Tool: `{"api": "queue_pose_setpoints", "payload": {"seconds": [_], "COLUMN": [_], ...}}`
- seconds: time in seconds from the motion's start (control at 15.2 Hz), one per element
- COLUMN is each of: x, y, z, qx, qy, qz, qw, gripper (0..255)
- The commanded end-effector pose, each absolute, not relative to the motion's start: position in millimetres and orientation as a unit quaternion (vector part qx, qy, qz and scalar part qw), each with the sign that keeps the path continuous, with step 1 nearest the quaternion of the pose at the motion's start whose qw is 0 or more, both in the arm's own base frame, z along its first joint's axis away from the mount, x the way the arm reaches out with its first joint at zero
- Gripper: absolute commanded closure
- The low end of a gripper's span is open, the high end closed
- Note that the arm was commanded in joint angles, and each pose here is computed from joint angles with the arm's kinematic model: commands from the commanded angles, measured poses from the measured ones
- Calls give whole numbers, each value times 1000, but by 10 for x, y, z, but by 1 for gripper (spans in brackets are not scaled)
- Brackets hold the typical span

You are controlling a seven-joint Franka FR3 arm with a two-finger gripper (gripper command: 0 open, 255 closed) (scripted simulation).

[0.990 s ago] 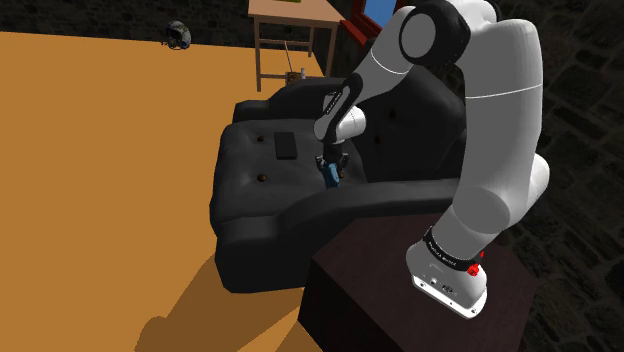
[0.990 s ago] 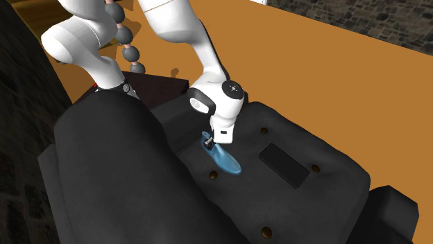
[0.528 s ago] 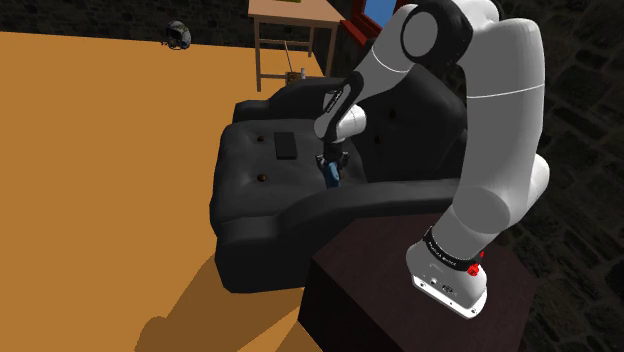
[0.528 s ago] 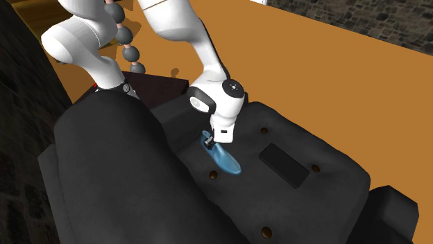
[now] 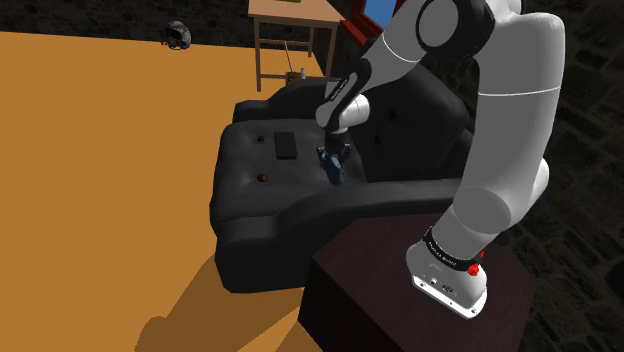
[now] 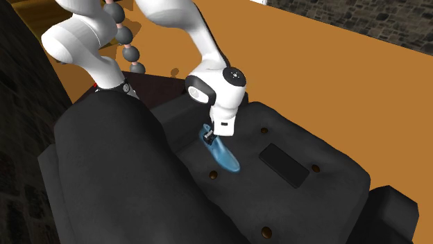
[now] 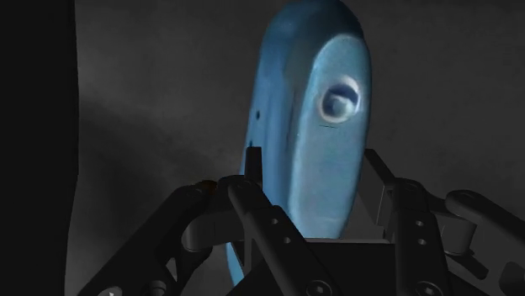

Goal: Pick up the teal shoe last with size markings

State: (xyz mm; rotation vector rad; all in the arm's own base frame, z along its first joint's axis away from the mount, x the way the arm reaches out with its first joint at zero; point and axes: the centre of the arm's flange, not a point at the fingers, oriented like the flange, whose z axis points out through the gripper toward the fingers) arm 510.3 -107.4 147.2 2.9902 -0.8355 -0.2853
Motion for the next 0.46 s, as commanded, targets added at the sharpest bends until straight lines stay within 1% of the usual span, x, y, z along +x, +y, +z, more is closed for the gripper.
{"api": "queue_pose_setpoints", "payload": {"seconds": [0.0, 0.26, 0.4], "x": [5099, 5099, 5099], "y": [-1070, -1070, -1070], "z": [1581, 1793, 1801], "qx": [959, 959, 959], "qy": [-268, -268, -268], "qz": [-91, -91, -91], "qw": [12, 12, 12], "gripper": [255, 255, 255]}}
